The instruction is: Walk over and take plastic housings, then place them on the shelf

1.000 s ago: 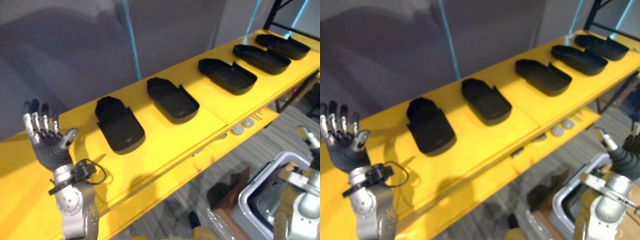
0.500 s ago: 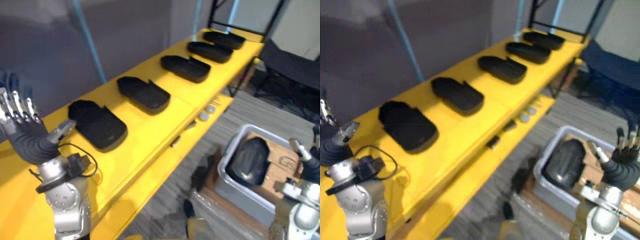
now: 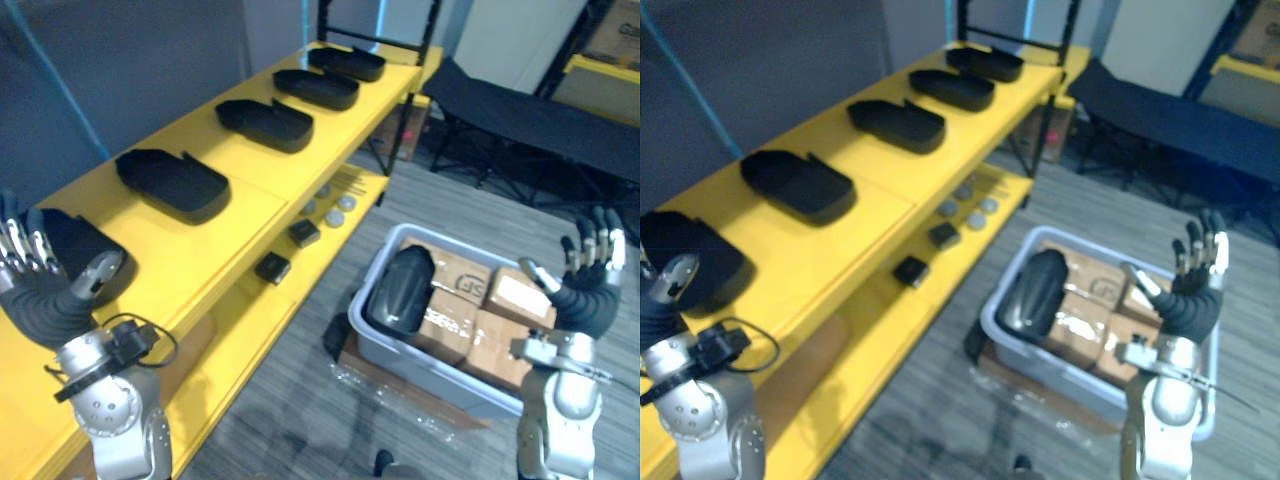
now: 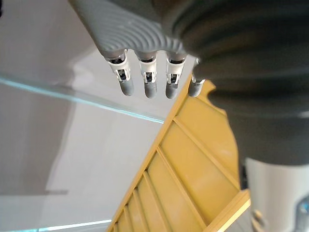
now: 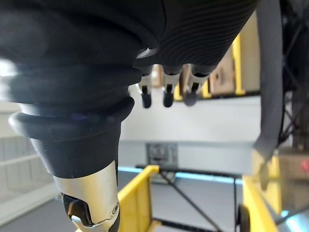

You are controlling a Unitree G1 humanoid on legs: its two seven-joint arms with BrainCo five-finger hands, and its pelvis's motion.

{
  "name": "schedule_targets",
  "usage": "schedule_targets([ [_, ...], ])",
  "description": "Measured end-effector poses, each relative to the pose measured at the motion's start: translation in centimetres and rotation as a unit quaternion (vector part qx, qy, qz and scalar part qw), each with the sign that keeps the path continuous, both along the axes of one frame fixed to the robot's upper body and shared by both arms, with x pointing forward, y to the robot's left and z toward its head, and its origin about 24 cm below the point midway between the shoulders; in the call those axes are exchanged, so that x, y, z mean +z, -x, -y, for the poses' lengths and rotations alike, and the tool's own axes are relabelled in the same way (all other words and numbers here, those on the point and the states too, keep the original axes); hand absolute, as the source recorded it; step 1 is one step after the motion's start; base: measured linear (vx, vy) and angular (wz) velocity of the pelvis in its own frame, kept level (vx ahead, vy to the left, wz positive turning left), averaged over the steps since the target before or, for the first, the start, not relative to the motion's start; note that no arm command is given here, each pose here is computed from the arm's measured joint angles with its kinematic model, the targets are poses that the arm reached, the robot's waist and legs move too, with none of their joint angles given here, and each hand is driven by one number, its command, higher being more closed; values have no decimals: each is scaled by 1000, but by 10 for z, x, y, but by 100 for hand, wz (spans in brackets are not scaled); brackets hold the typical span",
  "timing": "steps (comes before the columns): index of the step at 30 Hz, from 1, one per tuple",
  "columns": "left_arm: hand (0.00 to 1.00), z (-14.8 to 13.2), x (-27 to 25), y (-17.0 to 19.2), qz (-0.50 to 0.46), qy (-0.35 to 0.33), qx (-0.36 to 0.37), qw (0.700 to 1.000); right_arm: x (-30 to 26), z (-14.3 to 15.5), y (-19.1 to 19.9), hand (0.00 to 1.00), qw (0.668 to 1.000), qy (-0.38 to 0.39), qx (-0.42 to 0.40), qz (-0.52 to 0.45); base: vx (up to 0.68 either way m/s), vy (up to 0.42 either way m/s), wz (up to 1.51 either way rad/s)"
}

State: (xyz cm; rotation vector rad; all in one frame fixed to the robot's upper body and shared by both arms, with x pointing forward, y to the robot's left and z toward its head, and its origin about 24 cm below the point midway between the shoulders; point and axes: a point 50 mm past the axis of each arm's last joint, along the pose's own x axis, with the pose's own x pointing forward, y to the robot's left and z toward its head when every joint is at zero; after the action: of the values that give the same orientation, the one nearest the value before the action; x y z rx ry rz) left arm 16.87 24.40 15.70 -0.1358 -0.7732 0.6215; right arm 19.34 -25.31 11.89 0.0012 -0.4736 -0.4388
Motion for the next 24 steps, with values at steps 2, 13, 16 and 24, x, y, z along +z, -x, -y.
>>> schedule_targets([
  [2,0,5,-6,4,-3,14,-5,1000,1,4,1,0,1000,1,-15,0,-137,-139,-77],
  [13,0,55,8,-24,51,0,-160,986,-14,30,34,0,994,-40,-99,-28,-58,-27,-47],
  [16,0,68,2,-36,31,-1,-214,976,-25,28,22,0,992,-65,-100,-41,-49,-50,-5],
  [24,0,131,-66,-73,-182,-43,-381,905,-28,15,-37,0,993,-93,-58,-39,-38,-2,19],
])
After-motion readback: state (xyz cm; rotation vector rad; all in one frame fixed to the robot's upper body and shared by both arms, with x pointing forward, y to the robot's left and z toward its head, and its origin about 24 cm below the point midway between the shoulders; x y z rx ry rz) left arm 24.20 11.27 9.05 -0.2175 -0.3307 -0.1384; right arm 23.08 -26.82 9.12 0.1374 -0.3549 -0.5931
